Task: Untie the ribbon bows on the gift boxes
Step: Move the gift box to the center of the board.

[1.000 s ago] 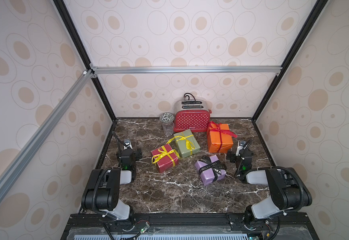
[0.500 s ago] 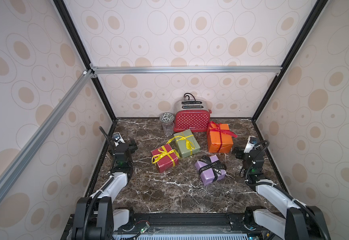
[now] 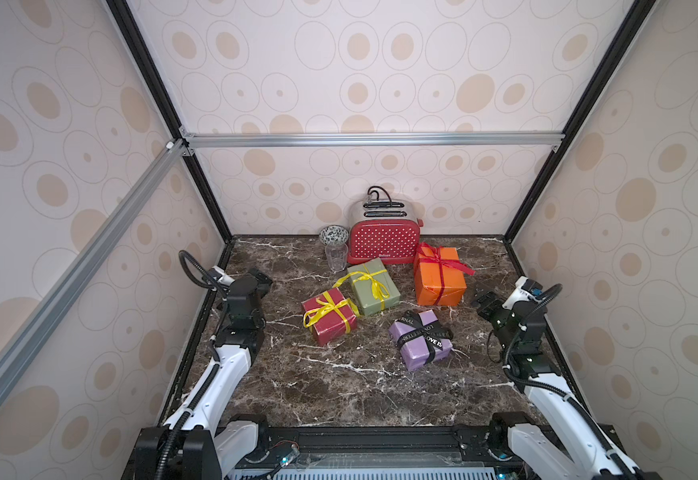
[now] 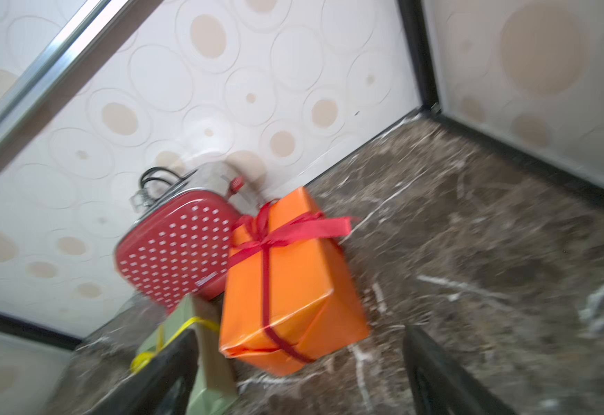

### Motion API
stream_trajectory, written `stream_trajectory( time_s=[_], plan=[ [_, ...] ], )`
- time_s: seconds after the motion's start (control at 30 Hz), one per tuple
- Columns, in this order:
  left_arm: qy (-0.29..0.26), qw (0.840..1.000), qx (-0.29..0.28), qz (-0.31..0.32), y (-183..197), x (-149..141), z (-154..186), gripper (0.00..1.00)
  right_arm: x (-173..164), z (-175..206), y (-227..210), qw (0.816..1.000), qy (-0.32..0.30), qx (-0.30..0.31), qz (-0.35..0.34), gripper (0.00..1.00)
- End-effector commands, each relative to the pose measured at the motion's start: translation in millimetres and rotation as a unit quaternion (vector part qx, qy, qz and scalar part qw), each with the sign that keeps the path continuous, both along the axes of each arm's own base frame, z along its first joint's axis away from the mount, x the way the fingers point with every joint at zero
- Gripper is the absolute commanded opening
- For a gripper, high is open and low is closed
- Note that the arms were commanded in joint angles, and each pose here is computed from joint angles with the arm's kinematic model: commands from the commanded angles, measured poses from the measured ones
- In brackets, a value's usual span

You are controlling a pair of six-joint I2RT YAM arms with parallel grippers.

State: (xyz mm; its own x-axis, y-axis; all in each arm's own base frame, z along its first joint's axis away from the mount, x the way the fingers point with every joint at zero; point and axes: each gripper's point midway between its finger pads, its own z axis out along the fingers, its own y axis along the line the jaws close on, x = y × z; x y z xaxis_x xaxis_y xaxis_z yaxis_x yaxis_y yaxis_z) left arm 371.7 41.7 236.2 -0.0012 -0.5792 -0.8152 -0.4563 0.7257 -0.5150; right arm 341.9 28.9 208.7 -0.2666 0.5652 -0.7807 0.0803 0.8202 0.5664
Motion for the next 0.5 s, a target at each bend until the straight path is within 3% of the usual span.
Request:
stream_trajectory(
  time_s=[0.0,0.07,0.1,0.23,0.3,0.37,0.47],
  plan=[
    [-0.002,0.999,-0.016,-0.048,-40,19,20,0.99,1,21,101,0.980,0.009,0.031,0.196,0.79],
    [-0.014,0.997,-0.019,-0.077,-68,39,40,0.99,-12,17,166,0.958,0.039,-0.038,0.282,0.79],
    [0.148,0.981,0.049,-0.112,-74,23,-17,0.99,-22,16,197,0.941,0.049,-0.079,0.325,0.78],
    [0.232,0.953,0.053,-0.189,-112,43,-44,0.99,-70,-11,295,0.858,0.077,-0.179,0.475,0.72],
    [0.255,0.944,0.047,-0.204,-120,52,-50,0.99,-88,-29,321,0.829,0.084,-0.208,0.513,0.71],
    [0.286,0.931,0.051,-0.220,-128,61,-60,0.99,-96,-47,334,0.815,0.090,-0.218,0.530,0.69],
    [0.337,0.909,0.060,-0.240,-137,74,-77,0.99,-97,-68,339,0.812,0.099,-0.208,0.536,0.69]
  ],
)
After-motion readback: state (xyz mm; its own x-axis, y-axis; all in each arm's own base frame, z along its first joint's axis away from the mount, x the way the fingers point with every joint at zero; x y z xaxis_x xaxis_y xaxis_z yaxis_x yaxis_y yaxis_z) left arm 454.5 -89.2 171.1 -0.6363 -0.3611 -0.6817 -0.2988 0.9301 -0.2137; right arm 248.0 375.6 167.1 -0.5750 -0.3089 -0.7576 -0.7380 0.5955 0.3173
